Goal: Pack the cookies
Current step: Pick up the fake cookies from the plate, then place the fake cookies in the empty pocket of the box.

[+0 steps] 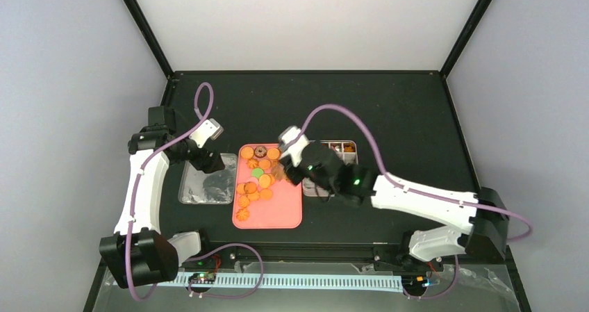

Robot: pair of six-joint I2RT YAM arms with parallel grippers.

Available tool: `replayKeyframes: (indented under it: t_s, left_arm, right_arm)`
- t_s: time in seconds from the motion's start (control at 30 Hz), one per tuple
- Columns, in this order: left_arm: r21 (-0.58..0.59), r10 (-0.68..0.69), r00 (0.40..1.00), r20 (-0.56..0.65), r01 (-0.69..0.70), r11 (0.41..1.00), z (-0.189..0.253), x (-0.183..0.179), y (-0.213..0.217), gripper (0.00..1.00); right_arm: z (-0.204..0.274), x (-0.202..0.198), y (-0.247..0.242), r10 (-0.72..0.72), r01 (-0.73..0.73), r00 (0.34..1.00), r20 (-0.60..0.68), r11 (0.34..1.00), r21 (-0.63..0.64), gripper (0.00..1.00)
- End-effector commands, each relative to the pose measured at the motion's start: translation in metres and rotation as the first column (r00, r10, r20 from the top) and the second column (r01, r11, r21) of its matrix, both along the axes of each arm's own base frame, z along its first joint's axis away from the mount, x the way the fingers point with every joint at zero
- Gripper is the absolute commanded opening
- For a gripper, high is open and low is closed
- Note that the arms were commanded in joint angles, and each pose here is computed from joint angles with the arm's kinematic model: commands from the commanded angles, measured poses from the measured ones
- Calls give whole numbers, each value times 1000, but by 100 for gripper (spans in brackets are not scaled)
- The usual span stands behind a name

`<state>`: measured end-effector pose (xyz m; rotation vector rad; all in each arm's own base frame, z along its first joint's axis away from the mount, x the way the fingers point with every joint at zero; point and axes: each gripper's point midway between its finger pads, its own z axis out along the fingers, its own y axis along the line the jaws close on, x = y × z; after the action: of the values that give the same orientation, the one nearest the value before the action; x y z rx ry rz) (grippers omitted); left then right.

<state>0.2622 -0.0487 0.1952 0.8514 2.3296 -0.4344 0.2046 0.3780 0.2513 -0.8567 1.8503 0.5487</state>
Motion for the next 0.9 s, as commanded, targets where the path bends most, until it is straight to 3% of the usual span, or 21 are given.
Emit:
replayKeyframes:
  t_s: [0.0, 0.23, 0.6, 0.87]
  left_arm:
    - [-17, -6, 1000, 20, 6, 1000, 8, -4, -2, 84]
    - [-21, -10, 1000, 24, 10, 1000, 10, -5, -3, 84]
    - [-19, -11, 1000, 25, 11, 1000, 9, -4, -3, 84]
    - [-30, -12, 1000, 18, 12, 999, 8, -4, -4, 84]
  right_arm:
    - [34, 58, -59, -212, 212, 973, 94, 977, 4, 2]
    - [16, 103, -112, -369, 378, 922, 117, 924, -63, 2]
    - [-12, 108, -125, -391, 397, 917, 75, 912, -98, 5]
    - [-33, 104, -128, -392, 394, 919, 44, 910, -128, 20]
